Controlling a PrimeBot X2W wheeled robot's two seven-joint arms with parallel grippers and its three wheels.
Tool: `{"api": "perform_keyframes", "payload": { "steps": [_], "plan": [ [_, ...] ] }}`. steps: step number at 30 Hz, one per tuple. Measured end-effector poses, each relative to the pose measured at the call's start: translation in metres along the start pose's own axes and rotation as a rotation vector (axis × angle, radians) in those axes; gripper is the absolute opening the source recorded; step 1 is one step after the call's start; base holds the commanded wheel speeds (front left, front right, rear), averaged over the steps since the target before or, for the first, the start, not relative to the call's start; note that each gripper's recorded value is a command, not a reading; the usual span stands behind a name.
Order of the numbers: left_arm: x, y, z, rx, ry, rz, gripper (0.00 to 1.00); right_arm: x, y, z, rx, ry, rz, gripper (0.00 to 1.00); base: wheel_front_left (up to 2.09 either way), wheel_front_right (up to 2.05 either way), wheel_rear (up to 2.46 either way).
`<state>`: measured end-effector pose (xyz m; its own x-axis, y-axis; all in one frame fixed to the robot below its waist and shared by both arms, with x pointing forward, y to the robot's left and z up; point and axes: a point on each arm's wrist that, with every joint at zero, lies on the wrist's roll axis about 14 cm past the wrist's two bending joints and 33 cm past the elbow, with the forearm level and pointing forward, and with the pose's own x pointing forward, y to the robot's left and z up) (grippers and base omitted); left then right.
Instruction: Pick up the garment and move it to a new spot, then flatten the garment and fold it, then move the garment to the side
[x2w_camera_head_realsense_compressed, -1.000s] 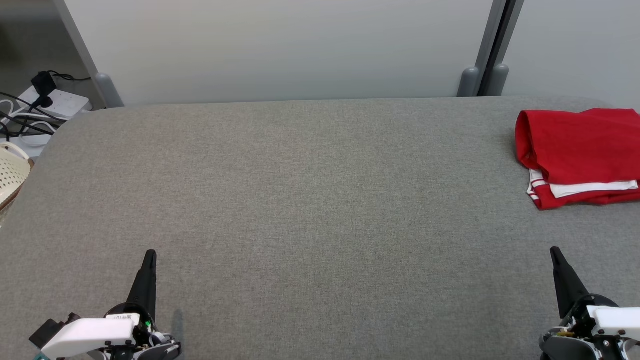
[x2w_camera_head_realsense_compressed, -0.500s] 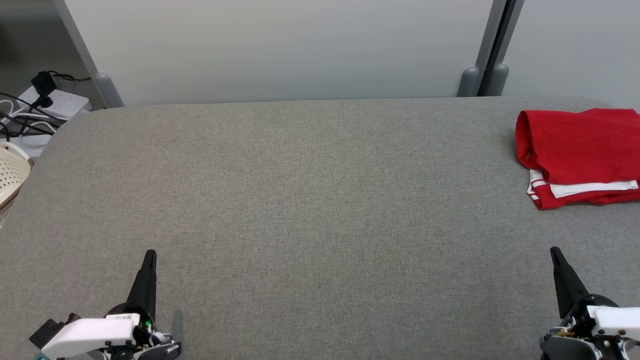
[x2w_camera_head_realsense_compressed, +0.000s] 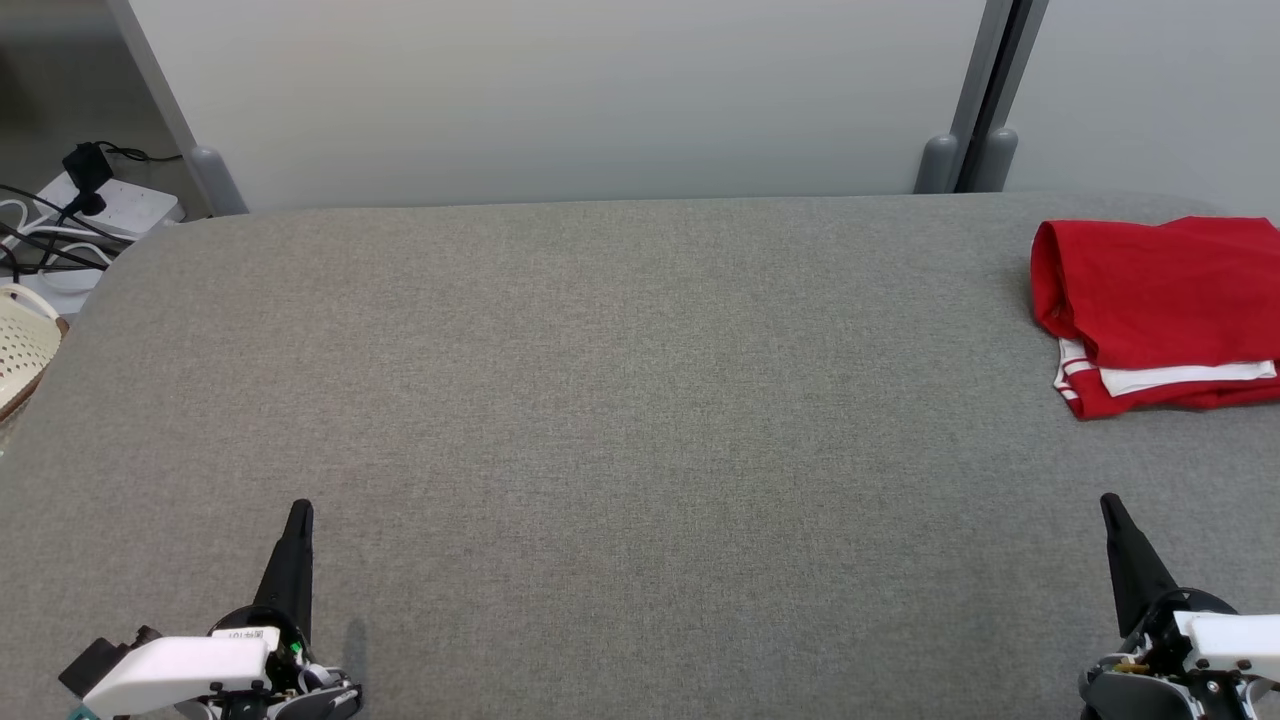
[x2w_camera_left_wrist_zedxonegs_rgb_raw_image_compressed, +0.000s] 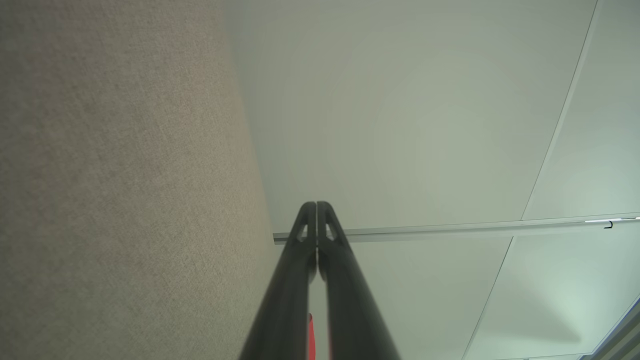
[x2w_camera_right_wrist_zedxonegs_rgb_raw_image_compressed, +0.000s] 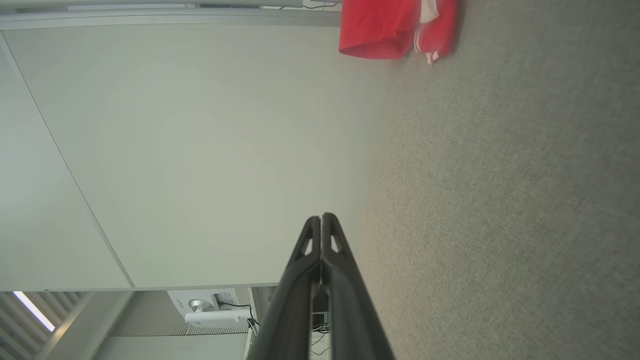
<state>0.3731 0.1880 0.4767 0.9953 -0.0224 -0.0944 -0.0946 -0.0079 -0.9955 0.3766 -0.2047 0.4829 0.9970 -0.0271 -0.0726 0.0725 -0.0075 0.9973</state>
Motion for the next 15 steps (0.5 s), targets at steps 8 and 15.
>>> {"api": "perform_keyframes", "payload": {
  "steps": [8, 15],
  "plan": [
    [0.0, 0.0, 0.0, 0.0, 0.0, 0.0, 0.0, 0.0, 0.0, 0.0, 0.0, 0.0, 0.0, 0.0, 0.0, 0.0, 0.0],
    [0.0, 0.0, 0.0, 0.0, 0.0, 0.0, 0.0, 0.0001, 0.0, 0.0, 0.0, 0.0, 0.0, 0.0, 0.0, 0.0, 0.0]
  ]
}}
